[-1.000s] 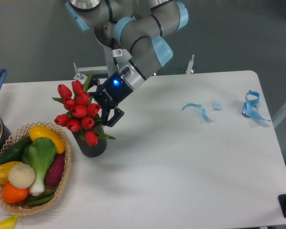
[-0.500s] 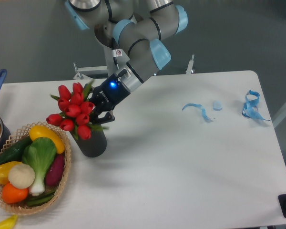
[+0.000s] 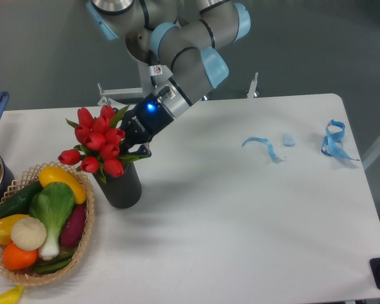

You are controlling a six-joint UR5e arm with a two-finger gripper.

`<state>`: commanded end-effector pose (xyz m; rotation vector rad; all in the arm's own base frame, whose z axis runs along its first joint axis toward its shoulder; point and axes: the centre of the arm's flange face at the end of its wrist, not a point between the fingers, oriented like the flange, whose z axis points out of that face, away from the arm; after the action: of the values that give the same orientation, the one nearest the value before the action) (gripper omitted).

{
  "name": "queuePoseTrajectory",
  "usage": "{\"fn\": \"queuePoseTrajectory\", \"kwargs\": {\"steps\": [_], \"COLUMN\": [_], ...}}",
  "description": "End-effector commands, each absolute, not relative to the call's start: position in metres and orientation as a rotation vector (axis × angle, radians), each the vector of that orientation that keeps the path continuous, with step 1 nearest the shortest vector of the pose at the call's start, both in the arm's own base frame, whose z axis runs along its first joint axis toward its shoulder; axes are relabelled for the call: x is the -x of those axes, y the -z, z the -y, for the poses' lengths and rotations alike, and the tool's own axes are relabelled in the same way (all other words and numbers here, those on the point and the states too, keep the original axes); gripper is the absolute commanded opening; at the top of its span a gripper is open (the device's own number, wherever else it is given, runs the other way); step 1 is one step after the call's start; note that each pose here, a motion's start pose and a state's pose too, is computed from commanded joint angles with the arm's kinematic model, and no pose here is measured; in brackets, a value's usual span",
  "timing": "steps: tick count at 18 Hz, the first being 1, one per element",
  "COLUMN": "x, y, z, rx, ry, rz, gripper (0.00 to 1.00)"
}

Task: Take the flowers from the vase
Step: 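Close the gripper on the tulip stems, then lift the tulip bouquet up out of the grey vase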

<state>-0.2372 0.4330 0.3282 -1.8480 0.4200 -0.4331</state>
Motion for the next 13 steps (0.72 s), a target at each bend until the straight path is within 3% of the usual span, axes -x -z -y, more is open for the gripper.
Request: {"fn": "queuePoseTrajectory", "kwargs": {"steps": [13], "x": [0.252], "y": [-0.402], "z": [-0.419], "rx": [1.792], "ry": [0.462], "rz": [-0.261], "gripper": [0.00]}}
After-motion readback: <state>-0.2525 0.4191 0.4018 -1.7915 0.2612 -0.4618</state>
